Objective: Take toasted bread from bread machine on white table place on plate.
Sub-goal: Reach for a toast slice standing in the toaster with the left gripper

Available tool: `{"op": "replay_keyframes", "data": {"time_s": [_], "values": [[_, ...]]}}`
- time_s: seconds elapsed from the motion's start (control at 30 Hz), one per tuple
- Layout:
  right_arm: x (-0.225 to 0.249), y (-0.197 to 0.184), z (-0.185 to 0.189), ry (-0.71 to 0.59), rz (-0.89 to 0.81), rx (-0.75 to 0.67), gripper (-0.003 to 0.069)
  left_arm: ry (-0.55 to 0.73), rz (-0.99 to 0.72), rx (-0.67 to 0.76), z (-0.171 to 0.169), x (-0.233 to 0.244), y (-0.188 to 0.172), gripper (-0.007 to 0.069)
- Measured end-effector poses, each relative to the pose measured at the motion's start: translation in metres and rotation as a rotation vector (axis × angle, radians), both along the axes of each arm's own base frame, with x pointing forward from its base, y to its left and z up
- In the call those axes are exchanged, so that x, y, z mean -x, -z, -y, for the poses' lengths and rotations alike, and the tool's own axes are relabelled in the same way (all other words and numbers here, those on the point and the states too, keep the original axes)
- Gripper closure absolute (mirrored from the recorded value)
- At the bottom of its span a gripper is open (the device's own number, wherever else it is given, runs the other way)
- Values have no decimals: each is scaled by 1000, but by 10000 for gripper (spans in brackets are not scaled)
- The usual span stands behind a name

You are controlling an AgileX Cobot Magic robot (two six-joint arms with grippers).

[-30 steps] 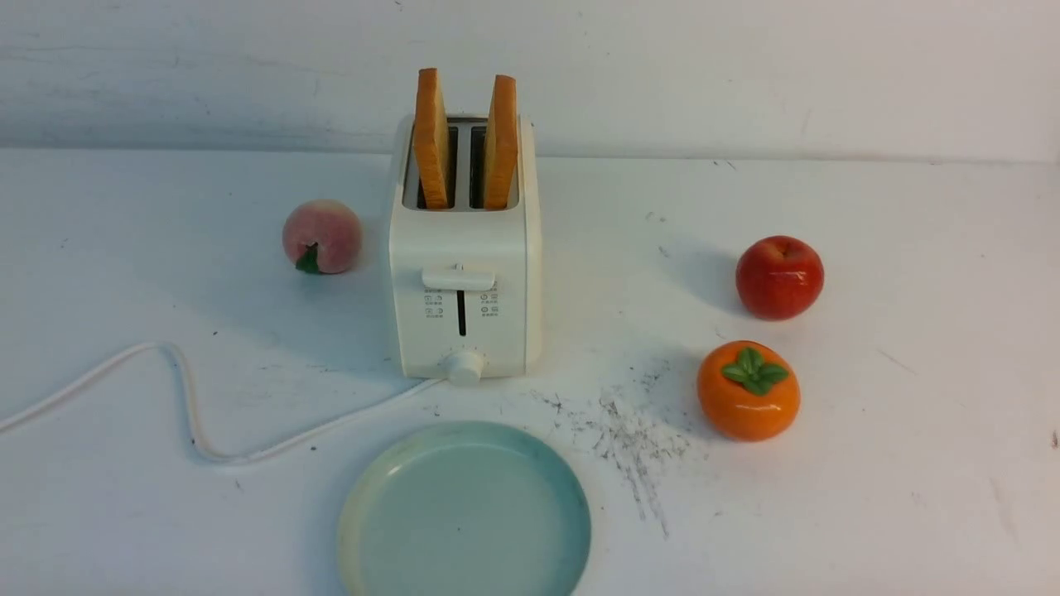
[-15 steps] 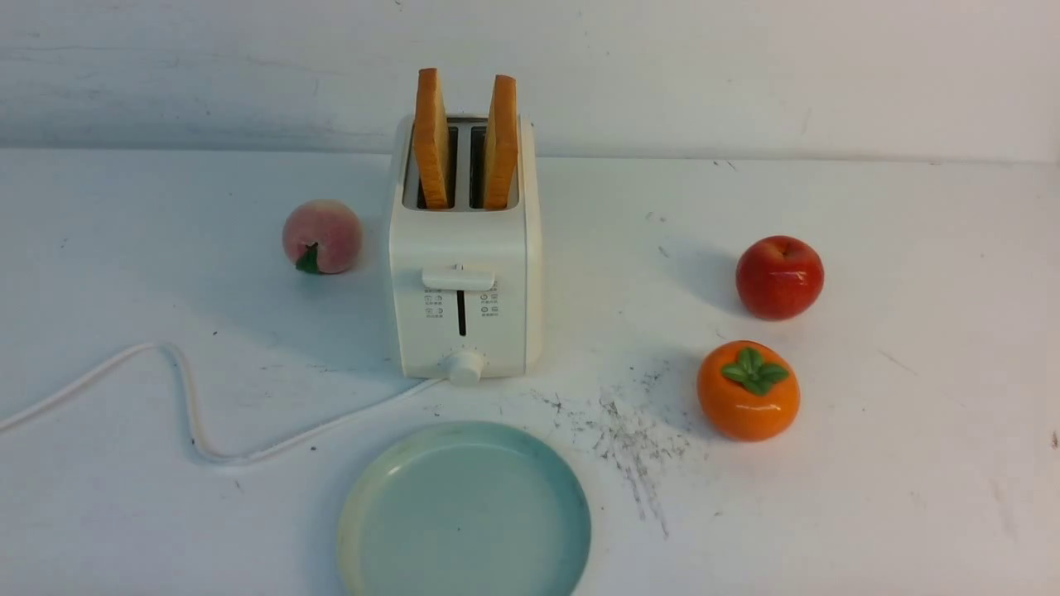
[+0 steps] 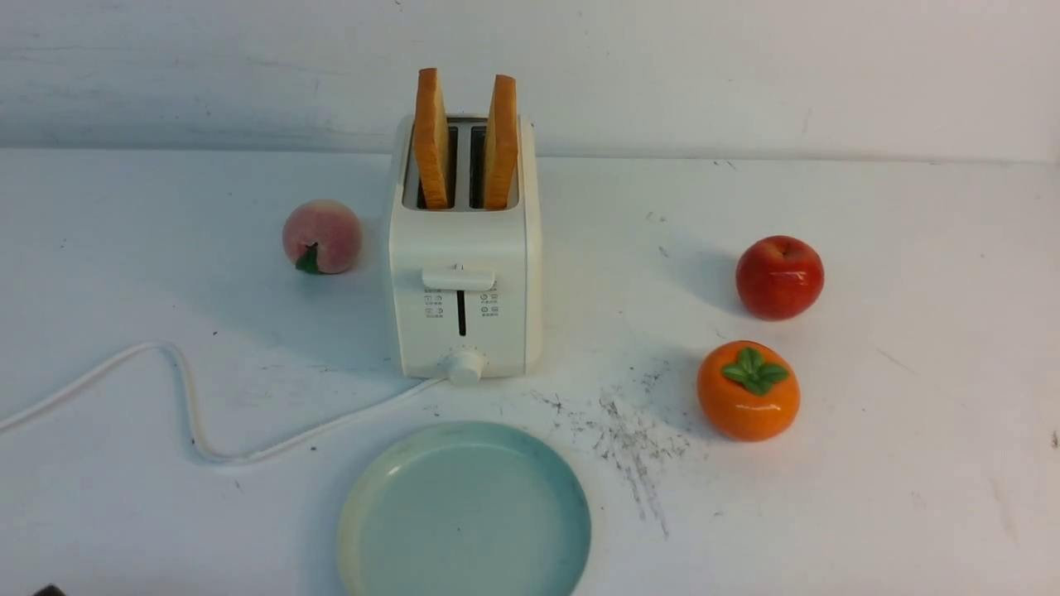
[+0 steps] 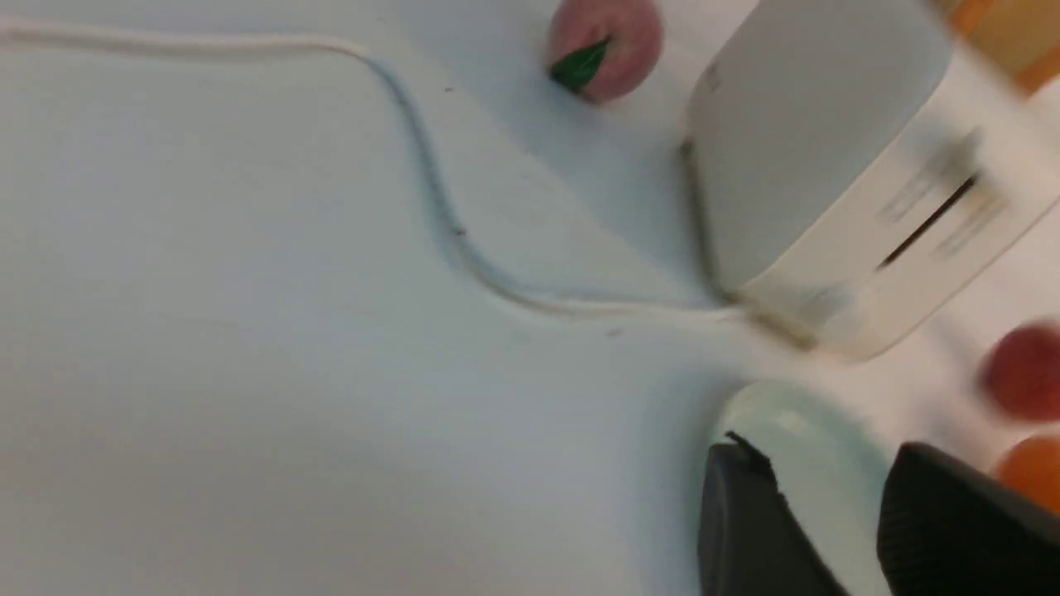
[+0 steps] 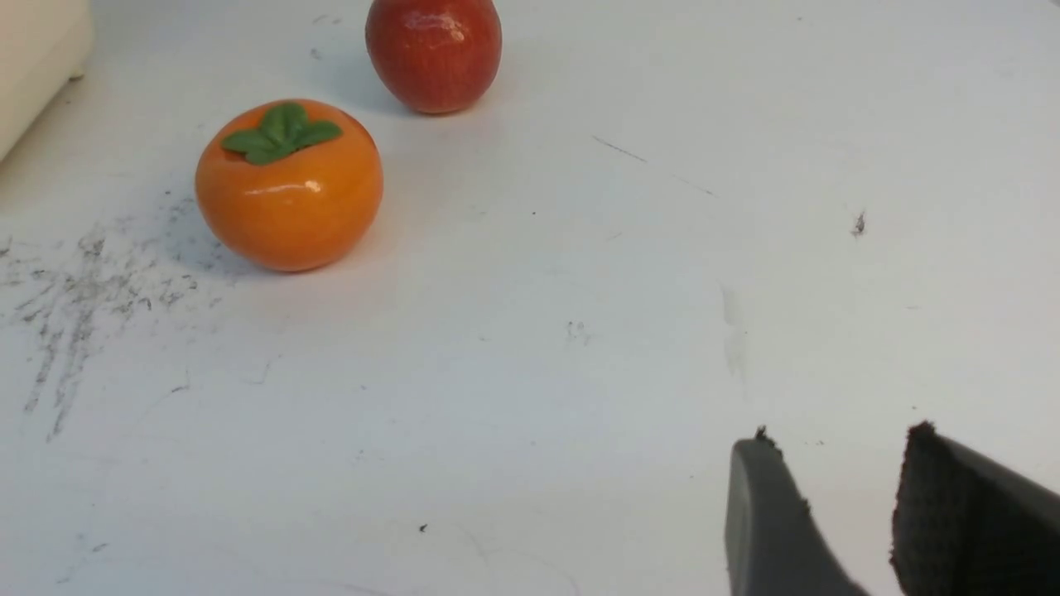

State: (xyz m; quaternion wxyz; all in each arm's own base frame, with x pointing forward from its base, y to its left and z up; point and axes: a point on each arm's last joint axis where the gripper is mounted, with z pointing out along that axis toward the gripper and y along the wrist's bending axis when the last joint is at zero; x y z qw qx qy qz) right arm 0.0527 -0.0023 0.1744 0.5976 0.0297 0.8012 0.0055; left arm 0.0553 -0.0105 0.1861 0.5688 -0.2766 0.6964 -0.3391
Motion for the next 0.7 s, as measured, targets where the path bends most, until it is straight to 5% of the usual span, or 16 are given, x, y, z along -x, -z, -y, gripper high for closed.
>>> {"op": "replay_keyframes", "data": {"time_s": [0.2,0.6,0.7], "values": [[0,0,0,-1,0,9,419,-32,49,452,0,-1,-11,386],[0,-1,4,8,2,121,419,-39,54,571,-1,-1,-13,386],[-1,-3,1,24,52,-54,419,-41,48,652,-1,-1,-14,386]]}}
